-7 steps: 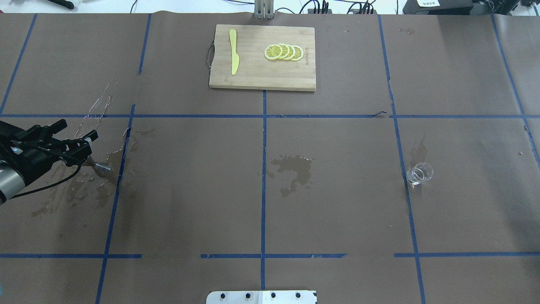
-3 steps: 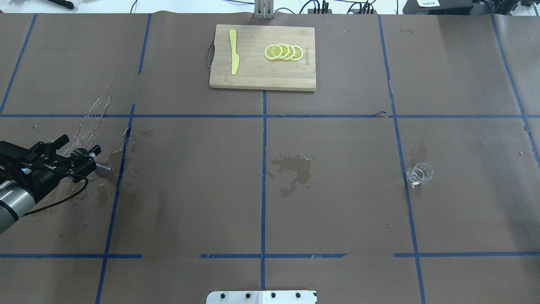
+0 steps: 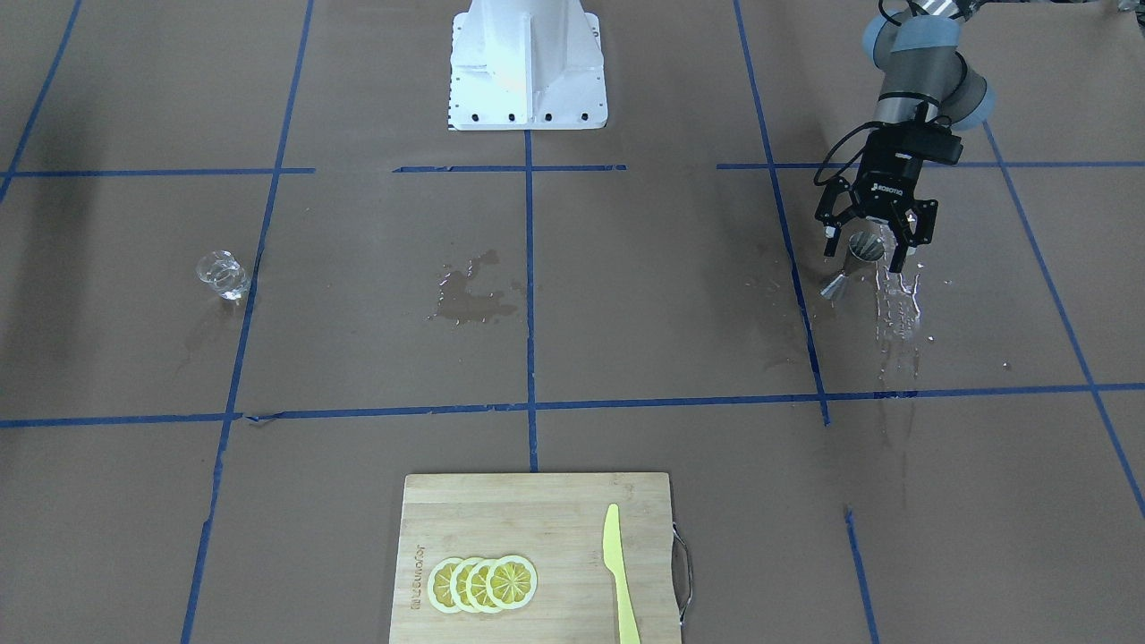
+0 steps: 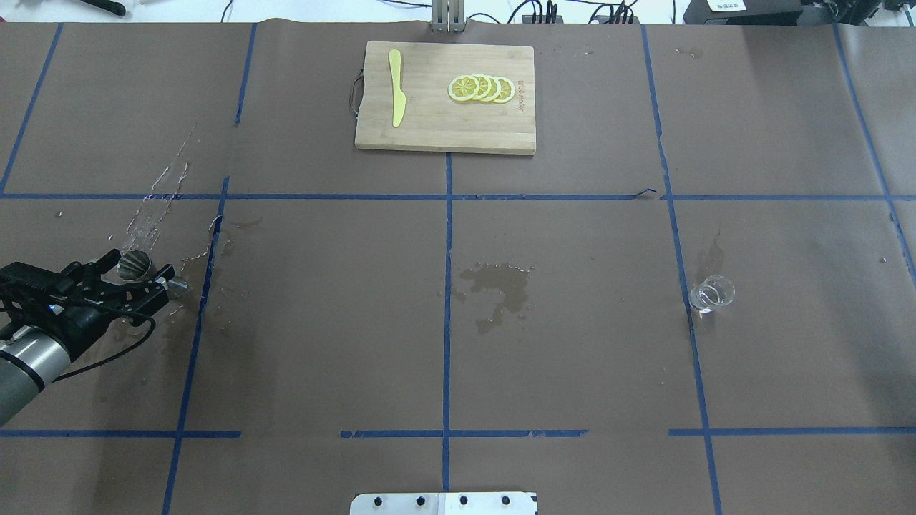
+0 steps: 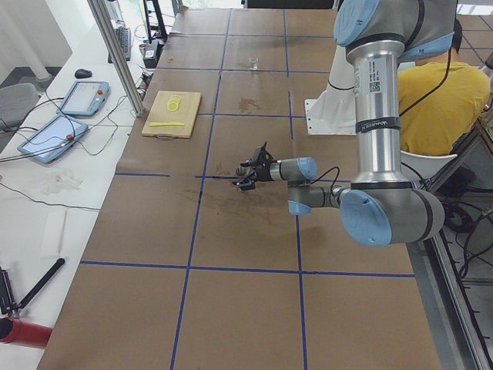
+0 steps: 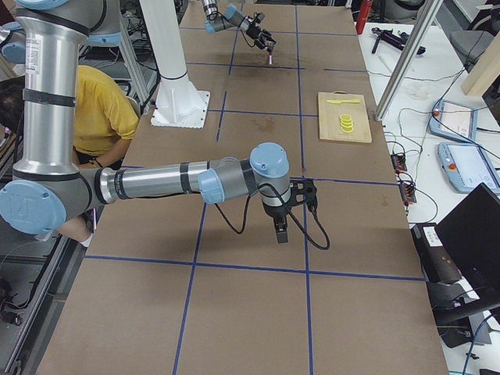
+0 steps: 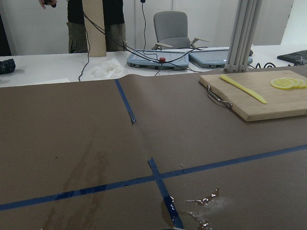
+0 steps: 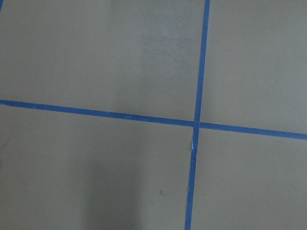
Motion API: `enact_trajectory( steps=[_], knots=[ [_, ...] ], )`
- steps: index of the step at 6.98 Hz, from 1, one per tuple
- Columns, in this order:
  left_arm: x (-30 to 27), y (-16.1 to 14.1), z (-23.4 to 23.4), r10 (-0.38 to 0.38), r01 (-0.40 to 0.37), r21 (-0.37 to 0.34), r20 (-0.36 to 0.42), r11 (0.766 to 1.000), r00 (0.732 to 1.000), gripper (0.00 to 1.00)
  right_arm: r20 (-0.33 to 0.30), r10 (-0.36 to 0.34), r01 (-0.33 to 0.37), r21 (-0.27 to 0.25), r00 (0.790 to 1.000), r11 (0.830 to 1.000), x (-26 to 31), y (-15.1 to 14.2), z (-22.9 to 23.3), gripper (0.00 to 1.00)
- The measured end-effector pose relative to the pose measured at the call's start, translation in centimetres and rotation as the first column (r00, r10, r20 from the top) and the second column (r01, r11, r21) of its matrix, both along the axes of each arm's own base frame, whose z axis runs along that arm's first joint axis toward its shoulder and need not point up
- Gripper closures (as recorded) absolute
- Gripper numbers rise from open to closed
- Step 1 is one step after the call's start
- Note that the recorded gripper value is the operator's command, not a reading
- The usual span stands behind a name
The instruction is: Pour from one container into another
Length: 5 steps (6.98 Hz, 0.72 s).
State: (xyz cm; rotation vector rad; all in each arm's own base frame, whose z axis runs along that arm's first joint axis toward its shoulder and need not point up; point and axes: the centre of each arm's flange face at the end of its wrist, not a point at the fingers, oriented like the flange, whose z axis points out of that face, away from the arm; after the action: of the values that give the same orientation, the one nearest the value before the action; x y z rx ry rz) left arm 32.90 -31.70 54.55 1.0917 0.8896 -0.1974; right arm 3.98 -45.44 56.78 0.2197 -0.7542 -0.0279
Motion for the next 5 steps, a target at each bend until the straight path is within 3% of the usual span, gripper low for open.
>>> enact_trajectory(
  steps=[5],
  knots=[
    [2.0, 1.5, 2.1, 0.008, -0.008, -0.026, 0.005, 1.000, 1.000, 0.04, 0.000, 0.002, -0.002, 0.002, 1.000, 1.000, 0.1, 0.0, -0.1, 0.00]
  ],
)
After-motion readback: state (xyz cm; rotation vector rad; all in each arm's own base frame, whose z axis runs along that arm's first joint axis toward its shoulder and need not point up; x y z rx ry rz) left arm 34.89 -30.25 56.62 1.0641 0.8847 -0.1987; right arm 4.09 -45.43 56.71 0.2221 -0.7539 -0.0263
